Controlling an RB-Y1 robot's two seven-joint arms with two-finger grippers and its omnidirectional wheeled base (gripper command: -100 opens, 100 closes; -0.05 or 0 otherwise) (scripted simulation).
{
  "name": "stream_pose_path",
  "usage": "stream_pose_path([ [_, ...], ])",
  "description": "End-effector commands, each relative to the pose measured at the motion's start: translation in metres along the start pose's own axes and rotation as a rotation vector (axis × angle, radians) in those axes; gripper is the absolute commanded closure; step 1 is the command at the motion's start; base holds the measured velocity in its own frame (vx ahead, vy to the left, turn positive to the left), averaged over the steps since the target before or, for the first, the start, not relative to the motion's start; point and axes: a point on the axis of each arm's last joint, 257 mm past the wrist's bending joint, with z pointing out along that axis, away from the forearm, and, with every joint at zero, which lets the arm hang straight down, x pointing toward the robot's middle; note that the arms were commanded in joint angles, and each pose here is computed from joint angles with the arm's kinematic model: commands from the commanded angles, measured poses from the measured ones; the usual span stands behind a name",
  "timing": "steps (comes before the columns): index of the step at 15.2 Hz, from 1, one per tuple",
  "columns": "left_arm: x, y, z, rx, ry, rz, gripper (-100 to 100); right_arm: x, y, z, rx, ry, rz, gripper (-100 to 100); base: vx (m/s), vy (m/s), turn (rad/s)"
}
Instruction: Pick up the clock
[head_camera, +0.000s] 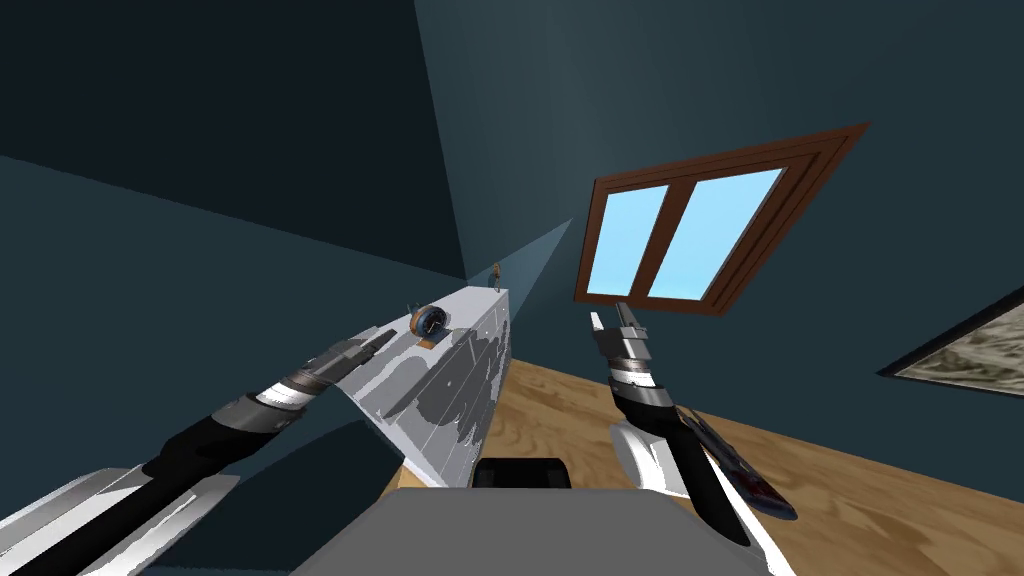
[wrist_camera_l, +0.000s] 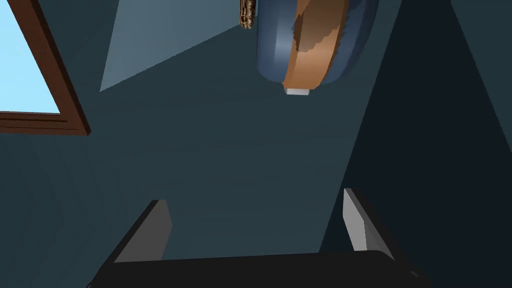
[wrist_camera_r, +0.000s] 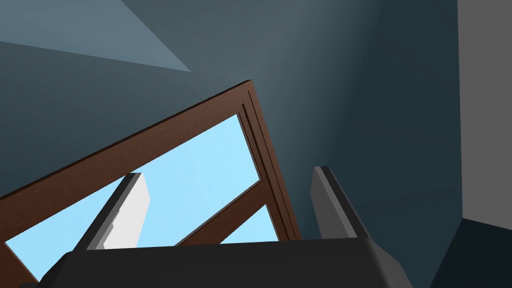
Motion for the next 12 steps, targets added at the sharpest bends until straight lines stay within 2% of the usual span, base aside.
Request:
stream_pose_path([
  [1,-0.001,0.008,0.001,-0.005,0.032,0.055,-100,0.0,0.0,0.0,0.0,0.0,0.0,0,0.231,-0.034,0.005],
  [6,-0.006,0.019,0.005,-0.006,0.084,0.148,-100,0.0,0.0,0.0,0.0,0.0,0.0,0,0.182,-0.037,-0.004],
  [7,-0.005,0.016,0.003,-0.006,0.073,0.128,-100,0.0,0.0,0.0,0.0,0.0,0.0,0,0.096,-0.014,-0.003],
  [8,-0.02,0.012,0.009,0.003,0.055,0.137,-100,0.0,0.0,0.0,0.0,0.0,0.0,0,0.074,-0.031,0.042],
  [9,-0.011,0.014,0.005,-0.002,0.068,0.135,-100,0.0,0.0,0.0,0.0,0.0,0.0,0,0.054,-0.027,0.029],
  [10,-0.013,0.013,0.005,-0.002,0.066,0.135,100,0.0,0.0,0.0,0.0,0.0,0.0,0,0.022,-0.01,0.002],
  [12,-0.013,0.013,0.005,-0.002,0.066,0.135,100,0.0,0.0,0.0,0.0,0.0,0.0,0,0.009,-0.003,0.001],
])
